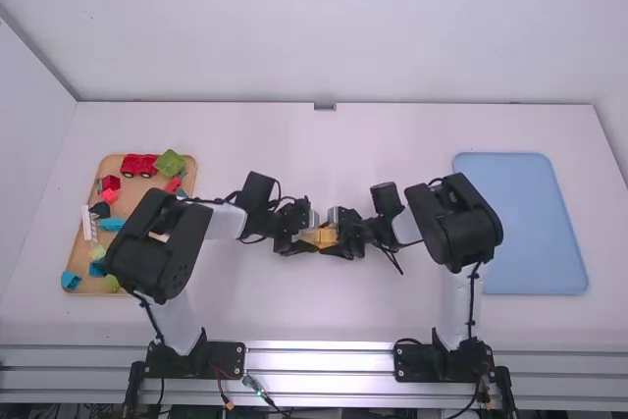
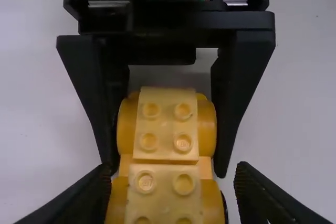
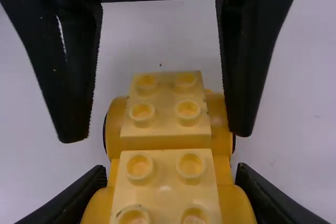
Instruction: Assemble lego blocks to make yellow taxi
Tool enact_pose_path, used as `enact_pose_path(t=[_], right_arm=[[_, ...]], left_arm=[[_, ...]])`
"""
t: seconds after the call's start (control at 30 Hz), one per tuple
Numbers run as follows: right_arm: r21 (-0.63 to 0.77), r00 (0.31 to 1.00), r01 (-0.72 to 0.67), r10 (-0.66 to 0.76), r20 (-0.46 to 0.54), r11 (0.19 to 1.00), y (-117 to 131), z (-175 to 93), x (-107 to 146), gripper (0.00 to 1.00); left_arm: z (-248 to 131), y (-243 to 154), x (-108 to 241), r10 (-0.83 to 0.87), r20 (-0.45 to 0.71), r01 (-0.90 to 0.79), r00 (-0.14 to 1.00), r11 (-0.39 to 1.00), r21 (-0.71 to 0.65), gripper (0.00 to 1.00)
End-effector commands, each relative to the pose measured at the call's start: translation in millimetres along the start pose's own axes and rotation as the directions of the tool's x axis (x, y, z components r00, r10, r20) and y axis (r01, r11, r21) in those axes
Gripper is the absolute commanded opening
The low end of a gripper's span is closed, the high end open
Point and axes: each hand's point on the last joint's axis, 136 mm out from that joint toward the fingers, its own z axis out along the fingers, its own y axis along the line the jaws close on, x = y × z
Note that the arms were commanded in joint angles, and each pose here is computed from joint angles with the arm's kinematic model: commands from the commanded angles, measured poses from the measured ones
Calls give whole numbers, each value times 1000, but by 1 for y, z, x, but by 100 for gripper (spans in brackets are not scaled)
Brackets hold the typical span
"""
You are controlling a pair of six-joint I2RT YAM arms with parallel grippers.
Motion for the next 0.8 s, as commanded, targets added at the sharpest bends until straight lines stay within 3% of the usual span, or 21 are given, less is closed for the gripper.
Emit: enact_pose_path(t=[0.0,0.13,0.23,0.3,0.33,0.37,0.77], right_arm=[[-14,1000,2,-2,13,1000,-1,3,-1,40],[-13,1000,2,-2,13,1000,-1,3,-1,40],[-13,1000,1,-1,13,1000,-1,3,-1,40],[-13,1000,2,-2,14,1000,-1,3,-1,40],[-13,1000,2,-2,14,1000,-1,3,-1,40],[-13,1000,2,-2,13,1000,-1,3,-1,40],[-16,1000,1,-1,16,1000,-1,3,-2,40]], left_arm=[[-13,9,-27,46,39,-45,998,999,-27,66],[-32,16,-45,63,50,-60,997,996,-63,68],[-37,15,-52,76,51,-72,996,995,-73,59],[-37,15,-49,66,34,-63,997,995,-77,22],[-37,15,-47,63,26,-61,998,995,-79,16],[-36,14,-37,35,-14,-36,999,996,-83,2],[-23,-4,-13,-44,-30,43,999,998,-34,2]])
